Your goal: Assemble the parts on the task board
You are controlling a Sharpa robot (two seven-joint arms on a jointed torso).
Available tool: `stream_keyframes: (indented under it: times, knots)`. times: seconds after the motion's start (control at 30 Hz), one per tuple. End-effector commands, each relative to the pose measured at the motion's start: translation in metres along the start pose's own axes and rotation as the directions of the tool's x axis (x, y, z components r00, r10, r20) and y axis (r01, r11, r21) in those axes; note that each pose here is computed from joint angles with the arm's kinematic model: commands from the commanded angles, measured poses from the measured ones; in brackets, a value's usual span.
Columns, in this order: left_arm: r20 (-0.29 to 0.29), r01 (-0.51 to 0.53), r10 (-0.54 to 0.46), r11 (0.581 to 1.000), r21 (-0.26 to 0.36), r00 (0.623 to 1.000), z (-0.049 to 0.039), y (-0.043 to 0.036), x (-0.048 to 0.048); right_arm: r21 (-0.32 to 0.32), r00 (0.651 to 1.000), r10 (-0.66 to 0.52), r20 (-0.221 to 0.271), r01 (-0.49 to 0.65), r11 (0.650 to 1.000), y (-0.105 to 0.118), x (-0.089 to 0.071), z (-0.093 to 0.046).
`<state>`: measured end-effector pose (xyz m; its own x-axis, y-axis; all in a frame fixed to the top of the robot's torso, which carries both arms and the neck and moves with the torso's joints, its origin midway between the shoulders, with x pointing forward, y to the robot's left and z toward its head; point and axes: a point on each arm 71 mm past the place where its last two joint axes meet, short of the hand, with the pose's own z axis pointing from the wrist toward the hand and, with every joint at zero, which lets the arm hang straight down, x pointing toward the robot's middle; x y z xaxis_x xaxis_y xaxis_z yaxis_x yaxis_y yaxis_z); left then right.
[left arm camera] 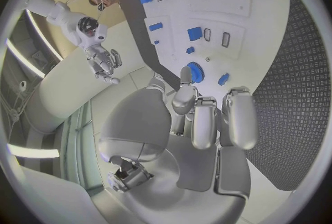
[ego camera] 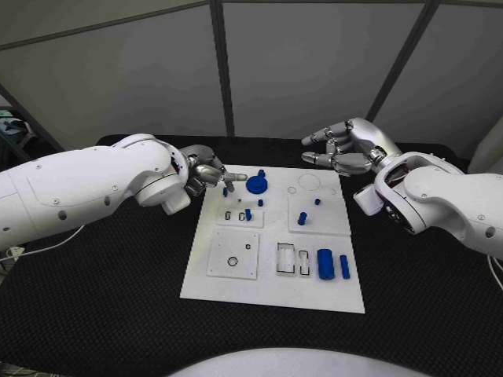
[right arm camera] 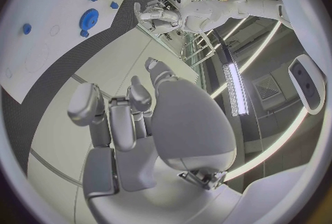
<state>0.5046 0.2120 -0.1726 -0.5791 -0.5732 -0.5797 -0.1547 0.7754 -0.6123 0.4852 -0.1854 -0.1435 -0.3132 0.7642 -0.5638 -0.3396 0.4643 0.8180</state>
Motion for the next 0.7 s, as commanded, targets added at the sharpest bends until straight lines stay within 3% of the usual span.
stream_keyframes:
  times: [0.03, 0.3, 0.7]
  knots:
    - [-0.094, -0.167, 0.155, 0.977, -0.131, 0.983, 0.0051, 0.0018, 0.0054, 0.013, 0.999, 0.039, 0.017, -0.039, 0.999, -0.001, -0.004, 0.001]
    - [-0.129, -0.225, 0.208, 0.964, -0.142, 0.97, 0.0164, -0.0152, 0.0173, 0.031, 0.999, 0.035, 0.025, -0.036, 0.999, -0.003, -0.008, 0.003]
    - [-0.175, -0.302, 0.274, 0.939, -0.163, 0.946, 0.0279, -0.0242, 0.0309, 0.044, 0.999, 0.031, 0.035, -0.032, 0.999, -0.005, -0.009, 0.005]
